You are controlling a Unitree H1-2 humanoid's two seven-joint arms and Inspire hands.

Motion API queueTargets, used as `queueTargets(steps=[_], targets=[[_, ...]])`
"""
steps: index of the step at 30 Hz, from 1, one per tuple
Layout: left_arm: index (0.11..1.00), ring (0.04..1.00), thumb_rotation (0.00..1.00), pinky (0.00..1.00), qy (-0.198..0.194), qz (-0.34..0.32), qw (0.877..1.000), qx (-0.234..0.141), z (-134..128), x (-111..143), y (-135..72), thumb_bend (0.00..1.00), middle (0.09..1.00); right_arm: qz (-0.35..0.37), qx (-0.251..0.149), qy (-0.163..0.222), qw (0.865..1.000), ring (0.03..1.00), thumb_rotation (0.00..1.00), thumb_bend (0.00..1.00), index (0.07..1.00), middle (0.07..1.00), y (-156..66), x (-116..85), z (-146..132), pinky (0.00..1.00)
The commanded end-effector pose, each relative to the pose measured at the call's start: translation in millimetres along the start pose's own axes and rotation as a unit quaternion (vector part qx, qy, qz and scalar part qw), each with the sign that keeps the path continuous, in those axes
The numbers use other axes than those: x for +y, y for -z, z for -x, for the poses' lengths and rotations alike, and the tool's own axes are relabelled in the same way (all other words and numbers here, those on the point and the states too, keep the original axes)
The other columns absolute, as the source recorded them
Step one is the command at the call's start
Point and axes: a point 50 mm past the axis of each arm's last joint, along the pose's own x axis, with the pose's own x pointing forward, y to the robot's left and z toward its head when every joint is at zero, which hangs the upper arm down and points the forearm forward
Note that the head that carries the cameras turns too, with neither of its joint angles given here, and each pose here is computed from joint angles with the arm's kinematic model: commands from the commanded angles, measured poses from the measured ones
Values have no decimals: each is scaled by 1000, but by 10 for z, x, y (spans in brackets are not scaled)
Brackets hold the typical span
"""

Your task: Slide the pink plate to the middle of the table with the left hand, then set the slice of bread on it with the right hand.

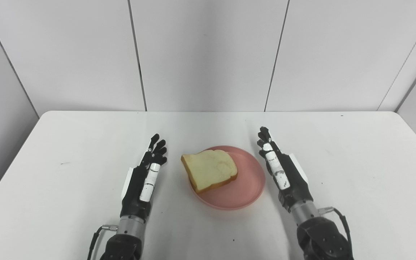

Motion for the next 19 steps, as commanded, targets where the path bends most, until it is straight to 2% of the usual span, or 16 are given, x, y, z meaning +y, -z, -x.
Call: queueTargets(steps=[1, 7, 19], targets=[[946, 944, 922, 941, 8, -1, 999, -40, -100, -5, -144, 786, 957, -12, -48, 4, 999, 1000, 1000, 723, 1000, 1000, -138, 42, 1, 1000], [960, 955, 934, 969, 16, 2, 999, -43, -105, -7, -116, 752, 969, -13, -47, 15, 999, 1000, 1000, 640, 1000, 1000, -65, 103, 68, 1000], [955, 951, 935, 956, 10, -1, 999, -39, -99, -25, -154, 755, 964, -16, -56, 24, 998, 1000, 1000, 634, 1000, 1000, -60, 152, 80, 1000]])
